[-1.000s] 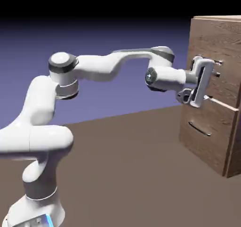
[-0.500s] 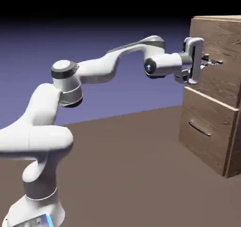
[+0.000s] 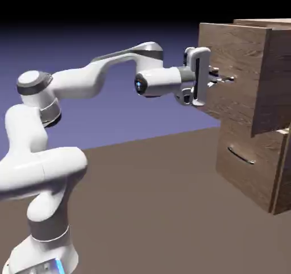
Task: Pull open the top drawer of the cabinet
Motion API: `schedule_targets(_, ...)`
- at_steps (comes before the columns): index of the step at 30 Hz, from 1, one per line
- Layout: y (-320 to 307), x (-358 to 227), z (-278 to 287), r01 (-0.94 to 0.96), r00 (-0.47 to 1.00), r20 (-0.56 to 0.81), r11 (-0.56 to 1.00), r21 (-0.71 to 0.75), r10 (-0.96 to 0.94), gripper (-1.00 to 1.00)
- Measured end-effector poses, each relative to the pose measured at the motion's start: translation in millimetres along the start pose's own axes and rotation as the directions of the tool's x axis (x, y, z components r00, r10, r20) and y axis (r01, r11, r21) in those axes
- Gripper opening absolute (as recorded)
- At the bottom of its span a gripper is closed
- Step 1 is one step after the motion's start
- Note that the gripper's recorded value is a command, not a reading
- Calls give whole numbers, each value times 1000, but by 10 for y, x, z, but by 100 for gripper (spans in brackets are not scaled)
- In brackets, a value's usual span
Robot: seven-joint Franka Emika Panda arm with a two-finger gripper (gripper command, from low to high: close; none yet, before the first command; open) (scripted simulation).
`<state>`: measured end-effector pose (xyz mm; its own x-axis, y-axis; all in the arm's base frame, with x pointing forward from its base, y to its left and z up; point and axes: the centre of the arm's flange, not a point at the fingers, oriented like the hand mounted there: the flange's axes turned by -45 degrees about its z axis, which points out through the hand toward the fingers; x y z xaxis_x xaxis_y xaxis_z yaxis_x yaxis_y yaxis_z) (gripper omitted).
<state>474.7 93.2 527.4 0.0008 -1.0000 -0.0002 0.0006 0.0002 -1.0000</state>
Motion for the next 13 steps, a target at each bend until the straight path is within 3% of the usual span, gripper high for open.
schedule_targets(9, -1, 0, -1016, 0, 1000, 0, 1000, 0, 0, -100)
schedule_targets(10, -1, 0, -1092, 0, 1000, 0, 1000, 0, 0, 100)
schedule_targets(13, -4, -7, -1194, 1, 1000, 0, 1000, -1, -1, 100)
